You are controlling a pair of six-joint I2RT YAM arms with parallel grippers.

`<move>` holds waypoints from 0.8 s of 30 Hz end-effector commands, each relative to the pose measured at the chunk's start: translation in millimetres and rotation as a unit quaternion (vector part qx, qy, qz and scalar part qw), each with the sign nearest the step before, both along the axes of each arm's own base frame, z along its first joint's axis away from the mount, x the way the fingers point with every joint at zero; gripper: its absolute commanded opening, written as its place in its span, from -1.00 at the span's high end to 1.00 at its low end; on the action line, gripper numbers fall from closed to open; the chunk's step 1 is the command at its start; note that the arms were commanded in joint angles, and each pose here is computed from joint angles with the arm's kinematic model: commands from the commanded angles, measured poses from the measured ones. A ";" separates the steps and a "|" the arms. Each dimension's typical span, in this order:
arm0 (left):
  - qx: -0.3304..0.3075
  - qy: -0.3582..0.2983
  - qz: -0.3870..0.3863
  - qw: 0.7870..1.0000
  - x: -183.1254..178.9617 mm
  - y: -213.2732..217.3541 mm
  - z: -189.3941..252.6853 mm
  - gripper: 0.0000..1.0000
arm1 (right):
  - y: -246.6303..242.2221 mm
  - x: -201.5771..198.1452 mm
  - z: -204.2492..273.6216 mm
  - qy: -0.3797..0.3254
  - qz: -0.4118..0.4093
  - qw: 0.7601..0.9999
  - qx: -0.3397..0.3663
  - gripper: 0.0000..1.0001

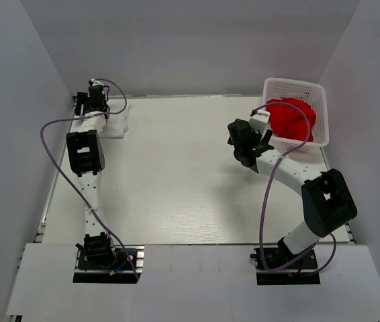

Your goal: Fold and stack the t-shirts

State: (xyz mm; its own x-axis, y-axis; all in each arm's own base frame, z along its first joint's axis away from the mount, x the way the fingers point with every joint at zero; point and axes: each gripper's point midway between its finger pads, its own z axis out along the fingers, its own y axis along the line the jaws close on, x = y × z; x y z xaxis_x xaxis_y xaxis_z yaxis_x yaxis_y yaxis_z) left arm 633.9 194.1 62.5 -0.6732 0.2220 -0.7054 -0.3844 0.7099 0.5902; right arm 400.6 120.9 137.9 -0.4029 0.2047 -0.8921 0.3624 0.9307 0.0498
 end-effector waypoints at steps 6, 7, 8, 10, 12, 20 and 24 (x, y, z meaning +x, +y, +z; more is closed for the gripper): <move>-0.005 -0.115 0.024 0.993 7.5 7.4 99.6 -1.00 | 8.7 2.7 25.1 -0.023 0.021 0.999 0.022 -0.81; -0.044 -0.123 0.020 0.991 4.1 -1.7 109.4 -1.00 | 11.2 4.2 28.4 -0.030 0.029 0.999 0.027 -0.81; -0.062 -0.117 0.018 0.991 -0.9 -6.4 108.7 -1.00 | 14.6 2.0 30.6 -0.032 0.049 0.998 0.028 -0.81; -0.093 -0.091 0.010 0.991 -16.9 -29.7 92.5 -1.00 | 13.2 -2.4 24.6 -0.027 0.047 0.998 0.031 -0.81; -0.142 -0.134 -0.026 0.980 -25.0 -60.1 124.1 -1.00 | 11.2 -6.4 22.1 -0.023 0.050 0.998 0.030 -0.81; -0.335 -0.185 -0.117 0.917 -111.1 -160.8 159.9 -1.00 | 11.1 -33.1 9.2 -0.016 0.095 0.994 0.047 -0.81; -0.458 -0.184 -0.226 0.840 -184.0 -260.0 145.4 -1.00 | 23.5 -53.8 13.9 -0.028 0.149 0.984 0.090 -0.81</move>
State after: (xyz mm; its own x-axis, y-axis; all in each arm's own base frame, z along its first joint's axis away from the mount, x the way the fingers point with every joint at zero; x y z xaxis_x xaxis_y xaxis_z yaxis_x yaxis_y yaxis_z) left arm 488.3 13.1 213.9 -0.3346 -0.2118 -0.9183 -0.2109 0.9665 -0.1461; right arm 352.2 130.1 133.3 -0.4577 0.2052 -0.8651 0.1588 0.9762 0.1475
